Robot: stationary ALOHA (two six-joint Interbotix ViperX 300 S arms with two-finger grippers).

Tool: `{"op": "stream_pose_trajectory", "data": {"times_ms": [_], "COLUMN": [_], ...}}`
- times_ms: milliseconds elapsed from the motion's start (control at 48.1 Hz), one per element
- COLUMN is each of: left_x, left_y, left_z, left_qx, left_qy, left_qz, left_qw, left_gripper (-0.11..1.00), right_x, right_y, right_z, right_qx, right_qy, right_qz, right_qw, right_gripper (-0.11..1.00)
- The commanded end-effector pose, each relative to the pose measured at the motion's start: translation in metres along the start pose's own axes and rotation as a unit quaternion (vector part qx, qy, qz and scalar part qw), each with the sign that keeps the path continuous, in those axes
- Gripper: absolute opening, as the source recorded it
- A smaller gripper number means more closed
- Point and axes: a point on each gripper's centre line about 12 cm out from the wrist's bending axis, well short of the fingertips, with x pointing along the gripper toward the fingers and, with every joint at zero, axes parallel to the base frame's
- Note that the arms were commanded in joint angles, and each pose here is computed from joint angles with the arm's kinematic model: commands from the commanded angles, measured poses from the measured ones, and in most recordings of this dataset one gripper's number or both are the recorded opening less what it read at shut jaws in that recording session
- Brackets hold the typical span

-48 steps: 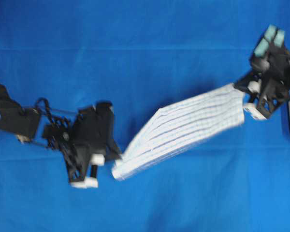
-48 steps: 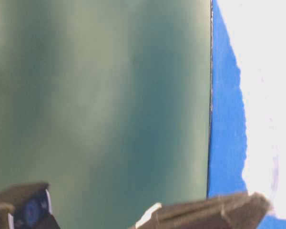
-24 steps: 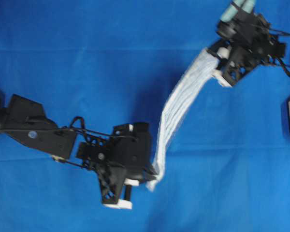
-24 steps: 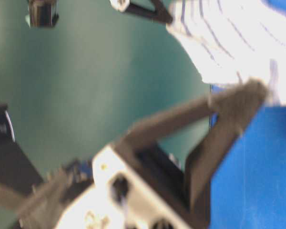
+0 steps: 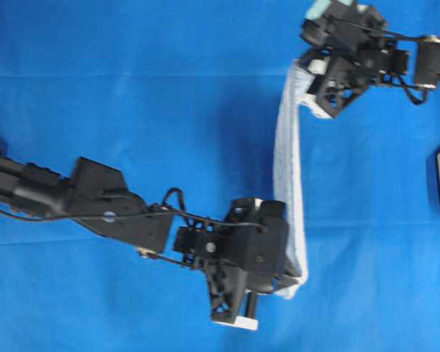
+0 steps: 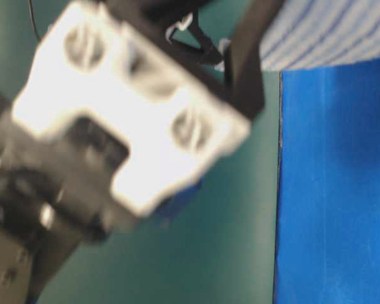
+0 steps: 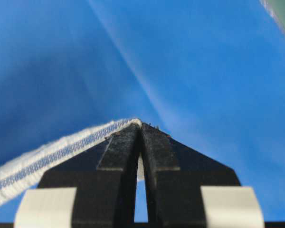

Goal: Fold the blue towel.
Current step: 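Lift the strip and rotate it vertical, right gripper moving to the top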

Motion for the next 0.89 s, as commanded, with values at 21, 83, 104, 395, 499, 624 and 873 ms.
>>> {"op": "stream_pose_trajectory", "data": {"times_ms": [21,83,104,395,499,624,873], "left_x": [0.003,0.009,0.011,0.009,0.003,-0.007,-0.027], "left_y": [0.001,0.004,0.005,0.01,0.012,0.011,0.01], "left_z": [0.028,0.027,0.027,0.004,-0.013,-0.036,-0.074], "left_qx": [0.015,0.018,0.018,0.006,-0.005,-0.028,-0.076], "left_qy": [-0.046,-0.046,-0.045,-0.019,-0.002,0.011,0.011], "left_qz": [0.0,0.002,0.003,0.007,0.009,0.008,0.006], "left_qw": [0.9988,0.9988,0.9988,0.9998,0.9999,0.9995,0.997], "left_gripper": [0.03,0.03,0.03,0.03,0.03,0.03,0.03], "right_x": [-0.02,-0.026,-0.028,-0.003,0.021,0.047,0.08], "right_y": [-0.008,-0.01,-0.011,-0.001,0.009,0.021,0.039], "right_z": [-0.003,-0.007,-0.009,-0.008,-0.001,0.009,0.027], "right_qx": [0.013,0.016,0.016,0.005,-0.004,-0.012,-0.031], "right_qy": [-0.023,-0.027,-0.028,-0.018,-0.014,-0.013,-0.012], "right_qz": [0.0,0.001,0.001,0.014,0.027,0.039,0.05], "right_qw": [0.9997,0.9995,0.9995,0.9997,0.9995,0.9991,0.9982], "right_gripper": [0.02,0.02,0.02,0.02,0.02,0.02,0.02]}}
